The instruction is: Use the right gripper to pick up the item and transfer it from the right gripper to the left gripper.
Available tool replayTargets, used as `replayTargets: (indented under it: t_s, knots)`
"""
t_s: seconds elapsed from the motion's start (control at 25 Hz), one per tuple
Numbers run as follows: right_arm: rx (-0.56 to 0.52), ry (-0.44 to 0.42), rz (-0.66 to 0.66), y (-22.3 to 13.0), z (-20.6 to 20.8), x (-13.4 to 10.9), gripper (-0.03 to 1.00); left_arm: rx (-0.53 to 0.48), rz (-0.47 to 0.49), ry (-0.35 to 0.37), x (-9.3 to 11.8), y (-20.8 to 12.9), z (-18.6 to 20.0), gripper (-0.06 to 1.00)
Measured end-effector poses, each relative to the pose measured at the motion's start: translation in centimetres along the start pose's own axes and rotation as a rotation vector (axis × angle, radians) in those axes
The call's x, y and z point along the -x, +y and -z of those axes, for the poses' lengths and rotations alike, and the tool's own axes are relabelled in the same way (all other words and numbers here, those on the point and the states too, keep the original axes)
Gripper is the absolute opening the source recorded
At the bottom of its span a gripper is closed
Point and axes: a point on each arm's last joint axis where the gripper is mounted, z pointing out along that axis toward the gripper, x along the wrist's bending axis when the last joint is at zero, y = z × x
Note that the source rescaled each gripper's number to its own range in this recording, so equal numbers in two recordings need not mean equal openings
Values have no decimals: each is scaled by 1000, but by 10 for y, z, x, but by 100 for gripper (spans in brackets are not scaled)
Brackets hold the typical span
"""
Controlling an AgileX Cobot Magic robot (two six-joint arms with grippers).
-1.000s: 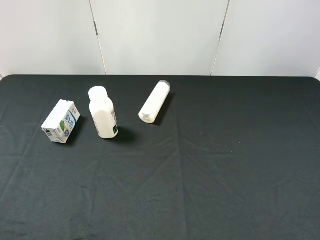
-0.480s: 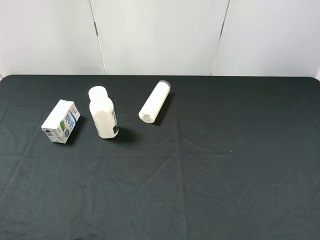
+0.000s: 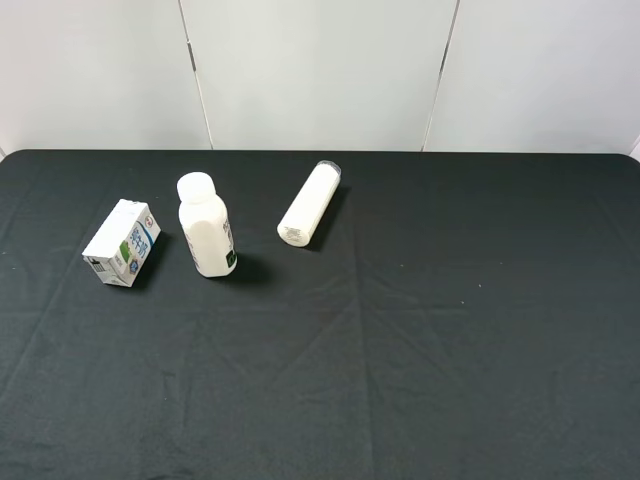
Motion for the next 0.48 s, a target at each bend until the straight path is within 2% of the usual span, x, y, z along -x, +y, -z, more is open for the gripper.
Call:
replayTargets:
  t_s: [0.12, 0.48]
  knots:
    - [0, -7, -3, 0, 0, 0, 100, 0, 22, 31, 0, 0, 0, 97]
    - [0, -7, -3, 0, 0, 0, 100, 0, 23, 32, 0, 0, 0, 97]
